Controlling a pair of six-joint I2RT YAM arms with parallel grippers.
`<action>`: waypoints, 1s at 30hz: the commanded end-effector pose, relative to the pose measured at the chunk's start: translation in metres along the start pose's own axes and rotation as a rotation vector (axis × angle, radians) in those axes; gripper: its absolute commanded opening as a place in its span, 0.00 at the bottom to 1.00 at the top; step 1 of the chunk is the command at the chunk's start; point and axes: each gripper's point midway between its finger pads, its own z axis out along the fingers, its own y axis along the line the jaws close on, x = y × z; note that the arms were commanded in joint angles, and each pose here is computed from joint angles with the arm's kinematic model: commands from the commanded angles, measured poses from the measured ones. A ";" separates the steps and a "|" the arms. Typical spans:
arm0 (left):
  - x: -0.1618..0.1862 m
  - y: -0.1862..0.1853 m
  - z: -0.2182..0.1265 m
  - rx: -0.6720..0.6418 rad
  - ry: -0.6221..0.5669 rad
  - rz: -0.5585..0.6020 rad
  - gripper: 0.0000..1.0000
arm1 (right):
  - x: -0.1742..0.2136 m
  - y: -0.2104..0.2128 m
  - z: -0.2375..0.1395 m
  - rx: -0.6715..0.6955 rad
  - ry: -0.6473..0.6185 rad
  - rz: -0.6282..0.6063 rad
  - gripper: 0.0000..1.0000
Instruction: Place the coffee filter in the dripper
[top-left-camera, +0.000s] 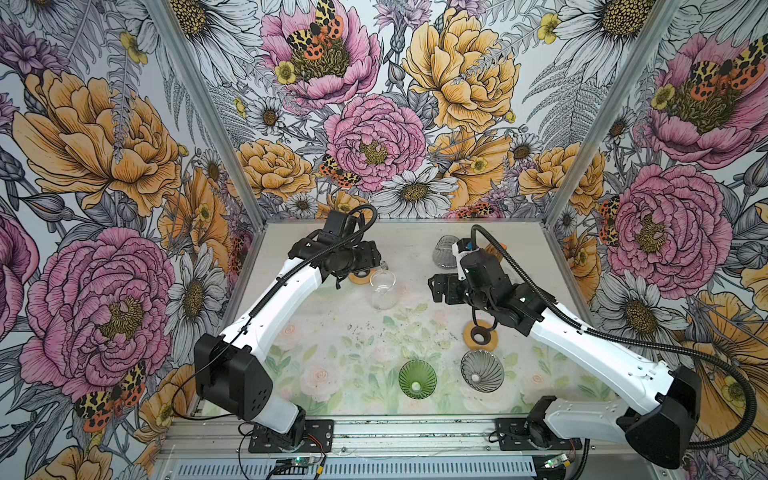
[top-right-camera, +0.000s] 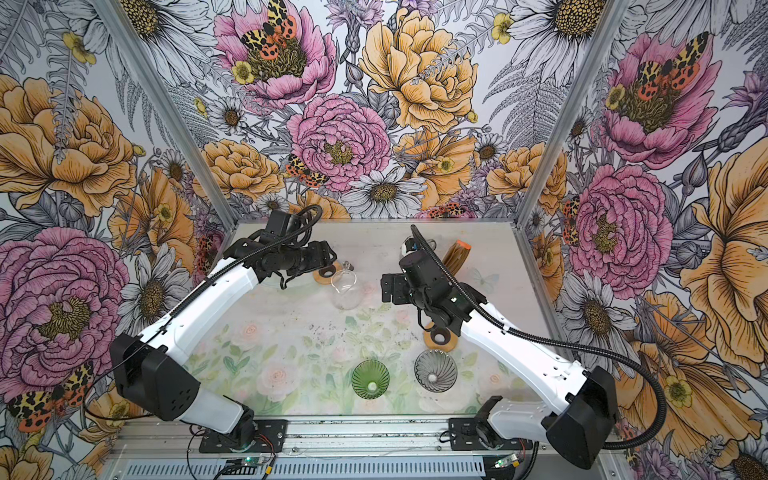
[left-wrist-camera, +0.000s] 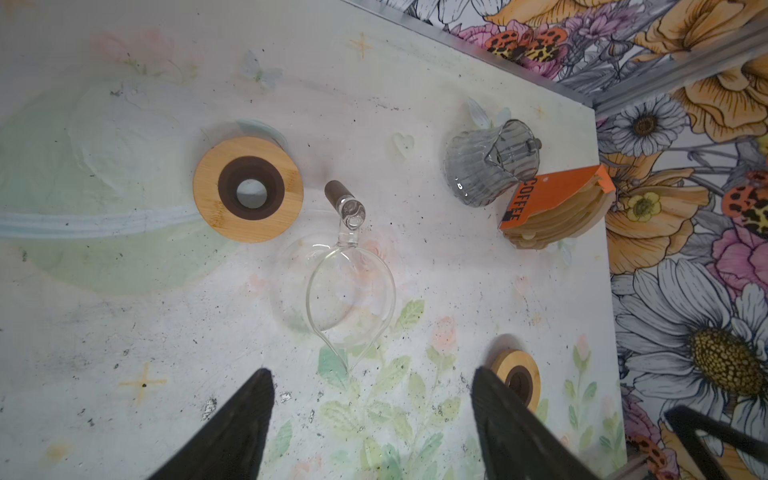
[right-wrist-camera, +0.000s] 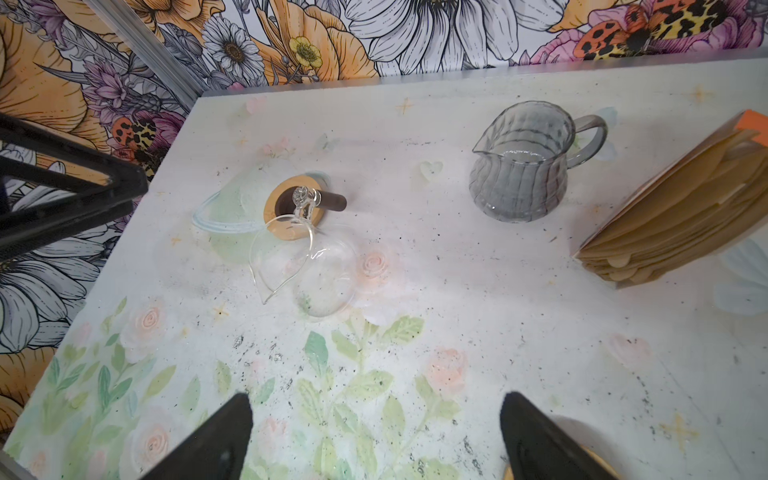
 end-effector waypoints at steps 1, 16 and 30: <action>-0.008 -0.021 -0.010 0.113 -0.053 0.051 0.98 | -0.028 0.005 -0.006 0.018 -0.073 -0.018 0.96; 0.019 -0.027 -0.019 0.238 -0.043 0.135 0.99 | -0.002 0.000 0.007 -0.042 0.029 0.016 0.88; 0.007 0.075 0.001 0.168 -0.029 -0.201 0.99 | 0.038 0.009 0.029 -0.104 0.150 0.051 0.83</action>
